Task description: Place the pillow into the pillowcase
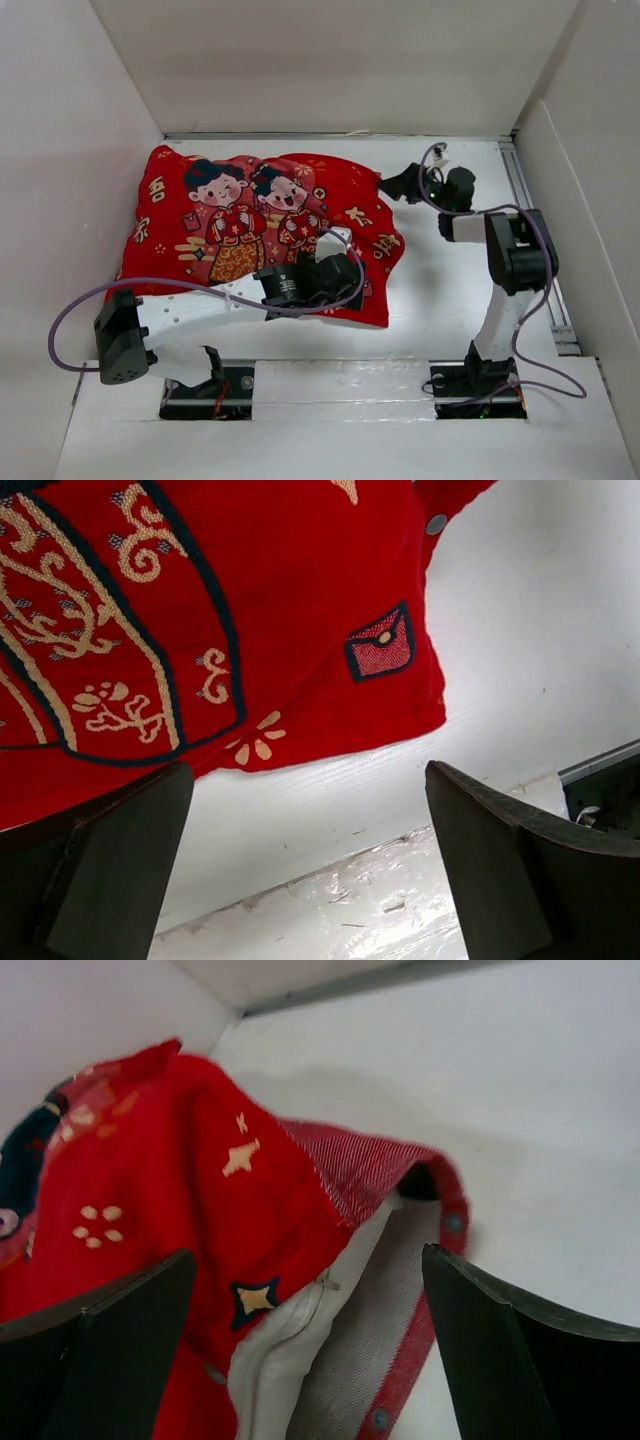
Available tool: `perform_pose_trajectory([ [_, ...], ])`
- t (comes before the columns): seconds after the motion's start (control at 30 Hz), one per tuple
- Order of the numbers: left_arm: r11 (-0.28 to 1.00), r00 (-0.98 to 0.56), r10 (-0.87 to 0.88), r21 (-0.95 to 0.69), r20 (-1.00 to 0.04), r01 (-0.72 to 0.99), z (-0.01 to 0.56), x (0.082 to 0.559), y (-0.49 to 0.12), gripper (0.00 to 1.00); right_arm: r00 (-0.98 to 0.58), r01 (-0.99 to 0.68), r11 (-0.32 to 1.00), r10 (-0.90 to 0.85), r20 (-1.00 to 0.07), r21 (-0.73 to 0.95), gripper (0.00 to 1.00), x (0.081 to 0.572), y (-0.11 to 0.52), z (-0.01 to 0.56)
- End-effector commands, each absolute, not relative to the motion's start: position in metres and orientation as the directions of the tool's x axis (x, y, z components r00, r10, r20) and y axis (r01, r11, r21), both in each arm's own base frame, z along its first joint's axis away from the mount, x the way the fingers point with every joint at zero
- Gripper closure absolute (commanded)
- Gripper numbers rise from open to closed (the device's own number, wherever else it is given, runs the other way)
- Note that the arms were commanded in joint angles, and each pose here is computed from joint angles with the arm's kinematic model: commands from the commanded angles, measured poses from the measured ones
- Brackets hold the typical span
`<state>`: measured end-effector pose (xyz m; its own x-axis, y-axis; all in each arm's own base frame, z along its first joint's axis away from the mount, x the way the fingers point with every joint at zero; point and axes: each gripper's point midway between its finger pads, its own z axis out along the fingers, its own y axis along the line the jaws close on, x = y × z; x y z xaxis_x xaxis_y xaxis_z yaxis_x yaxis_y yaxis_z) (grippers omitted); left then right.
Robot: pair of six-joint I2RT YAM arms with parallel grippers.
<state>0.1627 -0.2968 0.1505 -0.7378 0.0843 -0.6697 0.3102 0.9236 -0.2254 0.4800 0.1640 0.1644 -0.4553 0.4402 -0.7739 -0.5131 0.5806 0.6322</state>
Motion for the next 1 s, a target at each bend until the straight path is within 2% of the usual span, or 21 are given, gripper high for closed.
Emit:
perform_pose_trajectory([
  [0.0, 0.911, -0.726, 0.042, -0.272, -0.687, 0.310, 0.165, 0.163, -0.301, 0.00, -0.500, -0.613, 0.453, 0.411, -0.762, 0.647, 0.00, 0.474, 0.209, 0.159],
  [0.1, 0.909, -0.730, 0.046, -0.275, -0.682, 0.314, 0.162, 0.162, -0.301, 0.00, -0.520, -0.662, 0.389, 0.378, -0.766, 0.641, 0.00, 0.473, 0.243, 0.159],
  [0.17, 0.906, -0.727, 0.039, -0.283, -0.685, 0.315, 0.164, 0.161, -0.298, 0.00, -0.527, -0.636, 0.408, 0.390, -0.755, 0.655, 0.00, 0.481, 0.246, 0.149],
  [0.23, 0.903, -0.722, 0.041, -0.283, -0.690, 0.322, 0.167, 0.161, -0.297, 0.00, -0.492, -0.637, 0.428, 0.414, -0.766, 0.641, 0.15, 0.489, 0.237, 0.154],
  [0.27, 0.901, -0.720, 0.035, -0.290, -0.693, 0.323, 0.170, 0.160, -0.297, 0.00, -0.476, -0.628, 0.444, 0.430, -0.767, 0.639, 0.26, 0.492, 0.230, 0.159],
  [0.33, 0.901, -0.717, 0.044, -0.283, -0.696, 0.330, 0.169, 0.160, -0.294, 0.00, -0.437, -0.585, 0.497, 0.473, -0.765, 0.641, 0.87, 0.507, 0.204, 0.166],
  [0.37, 0.903, -0.719, 0.050, -0.277, -0.693, 0.329, 0.165, 0.159, -0.292, 0.00, -0.432, -0.561, 0.524, 0.475, -0.767, 0.641, 1.00, 0.510, 0.194, 0.168],
  [0.4, 0.903, -0.719, 0.050, -0.277, -0.693, 0.329, 0.165, 0.159, -0.292, 0.00, -0.404, -0.540, 0.555, 0.489, -0.773, 0.633, 1.00, 0.517, 0.182, 0.173],
  [0.53, 0.903, -0.717, 0.059, -0.269, -0.695, 0.335, 0.160, 0.160, -0.294, 0.00, -0.319, -0.415, 0.704, 0.481, -0.816, 0.577, 0.96, 0.532, 0.119, 0.183],
  [0.67, 0.914, -0.695, 0.070, -0.233, -0.715, 0.333, 0.155, 0.168, -0.296, 0.00, -0.283, -0.375, 0.739, 0.484, -0.828, 0.560, 0.99, 0.546, 0.071, 0.191],
  [0.7, 0.915, -0.688, 0.061, -0.235, -0.723, 0.329, 0.156, 0.171, -0.299, 0.00, -0.332, -0.343, 0.739, 0.482, -0.811, 0.580, 0.93, 0.550, 0.065, 0.173],
  [0.73, 0.916, -0.676, 0.064, -0.225, -0.734, 0.331, 0.158, 0.176, -0.304, 0.00, -0.361, -0.339, 0.735, 0.474, -0.803, 0.587, 0.81, 0.554, 0.061, 0.166],
  [0.77, 0.921, -0.668, 0.058, -0.219, -0.742, 0.323, 0.159, 0.180, -0.307, 0.00, -0.405, -0.378, 0.707, 0.454, -0.794, 0.597, 0.32, 0.553, 0.061, 0.165],
  [0.8, 0.929, -0.654, 0.052, -0.203, -0.755, 0.308, 0.160, 0.185, -0.308, 0.00, -0.412, -0.395, 0.697, 0.447, -0.794, 0.598, 0.08, 0.559, 0.063, 0.170],
  [0.83, 0.945, -0.649, 0.049, -0.175, -0.759, 0.276, 0.153, 0.194, -0.308, 0.00, -0.418, -0.373, 0.695, 0.466, -0.780, 0.615, 0.02, 0.557, 0.062, 0.169],
  [0.9, 0.974, -0.652, -0.018, -0.160, -0.758, 0.160, 0.150, 0.229, -0.296, 0.00, -0.301, -0.281, 0.773, 0.491, -0.817, 0.569, 0.00, 0.553, 0.040, 0.180],
  [0.97, 0.973, -0.665, -0.047, -0.185, -0.745, 0.138, 0.145, 0.245, -0.298, 0.00, -0.278, -0.284, 0.794, 0.468, -0.838, 0.538, 0.00, 0.545, 0.042, 0.187],
])
